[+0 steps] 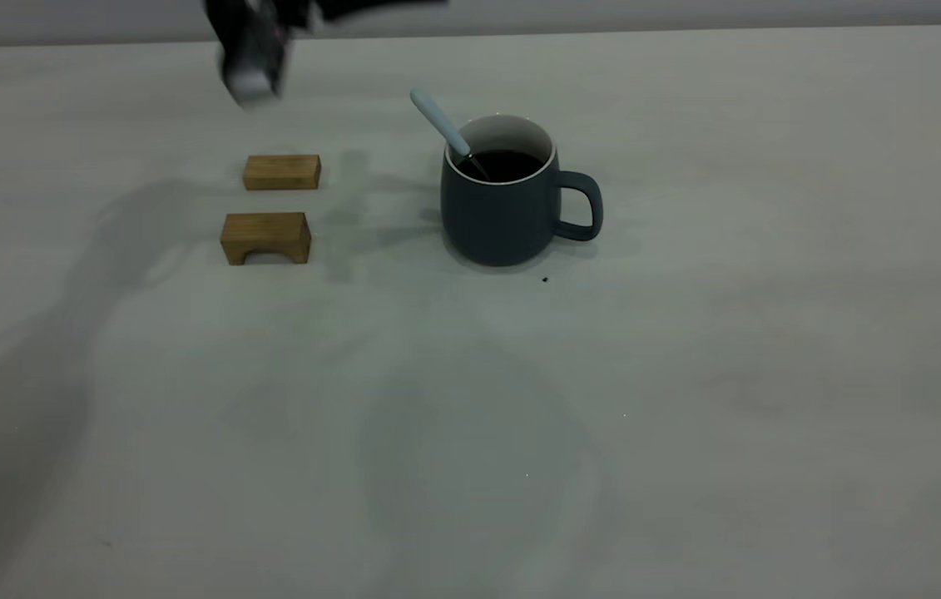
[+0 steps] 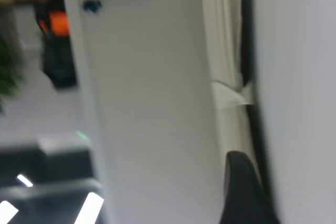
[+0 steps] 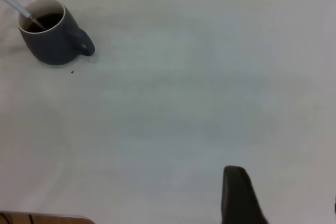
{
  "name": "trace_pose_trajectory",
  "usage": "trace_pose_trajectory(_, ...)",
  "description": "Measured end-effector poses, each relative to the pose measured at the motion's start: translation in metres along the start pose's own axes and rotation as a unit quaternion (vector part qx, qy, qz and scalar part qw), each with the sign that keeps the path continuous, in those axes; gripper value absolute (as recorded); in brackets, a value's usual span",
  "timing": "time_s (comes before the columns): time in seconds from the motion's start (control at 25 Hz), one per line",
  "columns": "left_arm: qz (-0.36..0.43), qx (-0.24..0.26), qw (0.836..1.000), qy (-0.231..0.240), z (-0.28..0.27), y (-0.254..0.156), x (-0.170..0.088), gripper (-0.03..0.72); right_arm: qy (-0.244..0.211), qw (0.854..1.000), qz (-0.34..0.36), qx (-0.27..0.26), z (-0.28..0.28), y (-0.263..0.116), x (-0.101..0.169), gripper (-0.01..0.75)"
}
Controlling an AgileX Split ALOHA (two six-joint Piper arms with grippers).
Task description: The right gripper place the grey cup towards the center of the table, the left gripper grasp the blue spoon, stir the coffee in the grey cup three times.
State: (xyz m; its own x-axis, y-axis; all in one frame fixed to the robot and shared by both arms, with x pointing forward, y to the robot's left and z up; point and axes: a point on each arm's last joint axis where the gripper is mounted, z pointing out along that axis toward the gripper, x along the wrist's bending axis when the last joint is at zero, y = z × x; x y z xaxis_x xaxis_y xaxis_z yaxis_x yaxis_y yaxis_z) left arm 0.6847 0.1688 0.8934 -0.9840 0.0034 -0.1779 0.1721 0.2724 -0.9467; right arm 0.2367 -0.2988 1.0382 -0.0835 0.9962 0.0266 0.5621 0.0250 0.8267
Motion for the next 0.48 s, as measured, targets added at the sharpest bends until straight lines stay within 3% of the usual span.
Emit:
trace_pose_trajectory(0.12,0.103,-0.059,0.992,0.050,-0.018,-0.030,0.004,0.483,0.000,1.000,0.000,0.000,0.000,0.000,0.000,0.470)
trace_pose_trajectory(0.2,0.171,-0.110,0.974,0.095,-0.031,-0.051,0.009,0.468,0.000,1.000,0.000,0.000,0.000,0.000,0.000,0.470)
trace_pose_trajectory(0.32,0.254,-0.201,0.934,0.153,-0.054,-0.081,0.017,0.436,0.000,1.000,0.000,0.000,0.000,0.000,0.000,0.470)
trace_pose_trajectory(0.48,0.344,-0.326,0.857,0.201,-0.092,-0.128,0.029,0.399,0.000,1.000,0.000,0.000,0.000,0.000,0.000,0.470)
